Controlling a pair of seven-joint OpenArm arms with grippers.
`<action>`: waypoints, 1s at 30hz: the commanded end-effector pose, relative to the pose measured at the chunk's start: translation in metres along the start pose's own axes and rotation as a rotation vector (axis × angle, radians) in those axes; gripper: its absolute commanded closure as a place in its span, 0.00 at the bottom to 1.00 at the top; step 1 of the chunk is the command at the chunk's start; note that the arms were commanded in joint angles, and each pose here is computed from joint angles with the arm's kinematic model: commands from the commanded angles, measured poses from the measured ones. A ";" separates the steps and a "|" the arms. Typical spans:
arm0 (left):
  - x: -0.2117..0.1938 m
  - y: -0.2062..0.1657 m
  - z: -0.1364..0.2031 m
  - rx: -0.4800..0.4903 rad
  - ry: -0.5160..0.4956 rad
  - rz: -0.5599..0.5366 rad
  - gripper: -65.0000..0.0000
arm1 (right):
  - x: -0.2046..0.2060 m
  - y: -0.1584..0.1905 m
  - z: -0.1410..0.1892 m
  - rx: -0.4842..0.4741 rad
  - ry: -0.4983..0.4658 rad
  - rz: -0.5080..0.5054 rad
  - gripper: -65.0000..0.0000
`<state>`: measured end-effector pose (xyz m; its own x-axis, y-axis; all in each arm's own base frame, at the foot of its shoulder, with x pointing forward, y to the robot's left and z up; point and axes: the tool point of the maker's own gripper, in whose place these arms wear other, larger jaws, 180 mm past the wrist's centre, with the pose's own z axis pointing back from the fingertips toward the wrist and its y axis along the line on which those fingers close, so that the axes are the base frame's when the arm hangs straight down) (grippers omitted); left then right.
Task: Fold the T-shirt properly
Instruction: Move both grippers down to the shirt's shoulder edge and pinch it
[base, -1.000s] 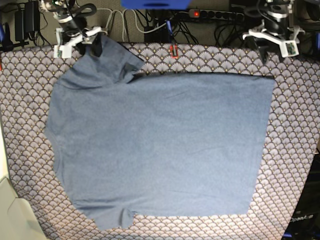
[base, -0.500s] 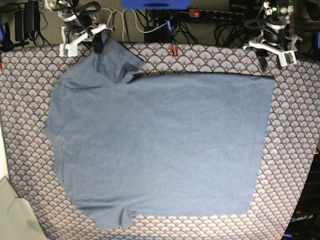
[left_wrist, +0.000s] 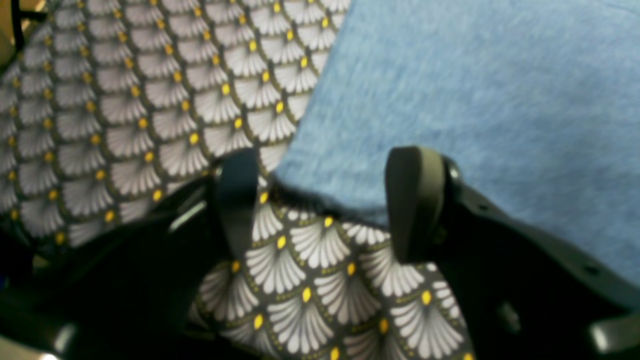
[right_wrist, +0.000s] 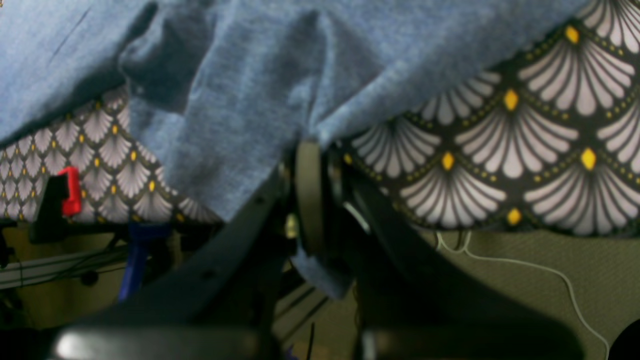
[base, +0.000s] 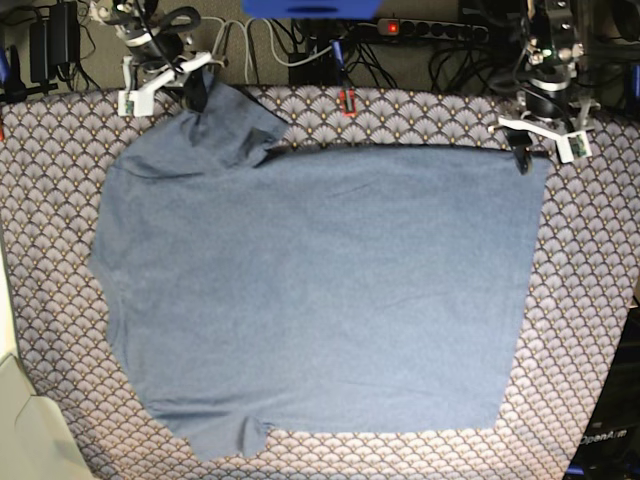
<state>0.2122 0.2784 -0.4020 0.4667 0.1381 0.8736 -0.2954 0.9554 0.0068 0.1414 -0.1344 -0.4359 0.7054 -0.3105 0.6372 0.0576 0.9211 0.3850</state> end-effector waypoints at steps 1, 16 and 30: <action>0.008 0.005 -0.002 0.006 -0.031 -0.009 0.38 | -0.012 -0.005 0.003 -0.017 0.056 0.015 1.00; -0.011 0.009 -0.024 0.031 0.018 0.023 0.38 | -0.012 -0.005 0.003 -0.017 0.056 0.016 1.00; -0.016 0.008 -0.025 0.030 0.033 0.025 0.72 | -0.012 -0.005 0.003 -0.018 0.057 0.018 1.00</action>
<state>0.2239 0.2860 -0.4313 0.4826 0.1805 0.8570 -0.3269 0.9449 -0.0149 0.1421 -0.1348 -0.4359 0.7056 -0.3082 0.6380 0.0555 0.9217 0.3839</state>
